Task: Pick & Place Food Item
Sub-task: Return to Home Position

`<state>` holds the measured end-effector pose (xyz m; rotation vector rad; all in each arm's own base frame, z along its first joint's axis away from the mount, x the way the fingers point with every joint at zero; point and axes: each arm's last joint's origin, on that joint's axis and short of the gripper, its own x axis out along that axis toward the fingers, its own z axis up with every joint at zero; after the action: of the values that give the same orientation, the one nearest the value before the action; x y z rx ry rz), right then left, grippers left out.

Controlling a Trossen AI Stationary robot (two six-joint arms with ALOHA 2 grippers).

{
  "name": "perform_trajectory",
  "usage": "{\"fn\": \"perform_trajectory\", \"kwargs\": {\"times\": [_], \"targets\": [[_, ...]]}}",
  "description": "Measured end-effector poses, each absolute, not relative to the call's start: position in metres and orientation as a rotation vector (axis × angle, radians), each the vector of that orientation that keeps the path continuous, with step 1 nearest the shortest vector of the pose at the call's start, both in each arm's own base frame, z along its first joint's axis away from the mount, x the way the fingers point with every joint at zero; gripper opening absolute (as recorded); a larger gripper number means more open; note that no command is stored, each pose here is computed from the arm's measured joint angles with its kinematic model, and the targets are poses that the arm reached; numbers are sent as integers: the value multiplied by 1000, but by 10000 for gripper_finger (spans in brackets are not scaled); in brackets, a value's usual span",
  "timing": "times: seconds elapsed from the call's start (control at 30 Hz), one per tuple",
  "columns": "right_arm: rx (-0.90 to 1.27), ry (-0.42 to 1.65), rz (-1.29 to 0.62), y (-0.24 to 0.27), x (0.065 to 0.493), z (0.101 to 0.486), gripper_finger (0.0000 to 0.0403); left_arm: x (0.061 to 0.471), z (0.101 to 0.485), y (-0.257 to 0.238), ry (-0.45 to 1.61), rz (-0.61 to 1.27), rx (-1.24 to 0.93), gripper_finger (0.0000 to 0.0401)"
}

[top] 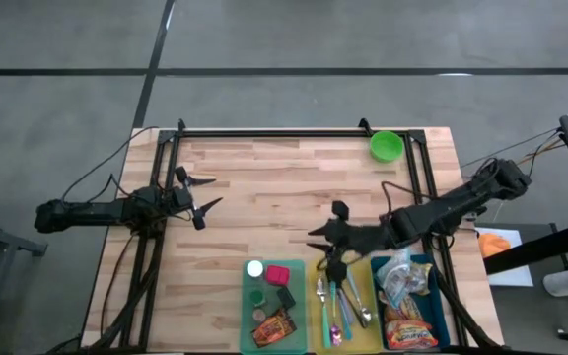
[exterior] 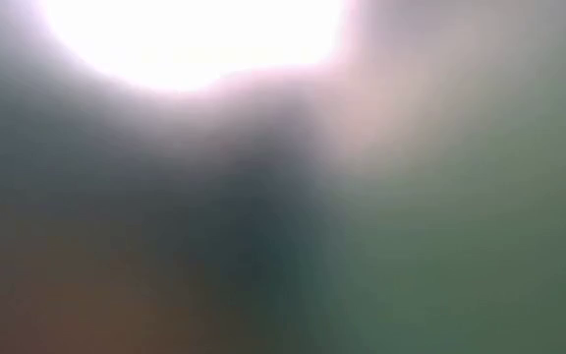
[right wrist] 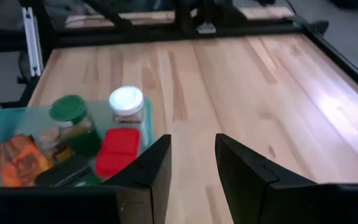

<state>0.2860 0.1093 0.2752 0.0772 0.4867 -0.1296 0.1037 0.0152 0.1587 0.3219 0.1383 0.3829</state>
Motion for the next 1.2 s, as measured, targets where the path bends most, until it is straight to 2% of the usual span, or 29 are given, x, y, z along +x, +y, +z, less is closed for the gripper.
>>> {"fn": "perform_trajectory", "kwargs": {"times": [0.23, 0.43, 0.6, 0.97, 1.2], "targets": [[55, 282, 14, 60, 286, 252, 121, 104, 159, 15, 138, 383, 322, 275], [36, 160, -33, 13, 278, 226, 121, 104, 159, 15, 138, 383, 322, 275], [32, 163, -70, -12, 272, 208, 121, 104, 159, 15, 138, 383, 322, 275], [-128, 170, -89, -20, 252, 183, 121, 104, 158, 15, 145, 382, 323, 275], [-38, 165, -99, -18, 217, 164, 121, 104, 158, 15, 145, 382, 322, 275]]}}
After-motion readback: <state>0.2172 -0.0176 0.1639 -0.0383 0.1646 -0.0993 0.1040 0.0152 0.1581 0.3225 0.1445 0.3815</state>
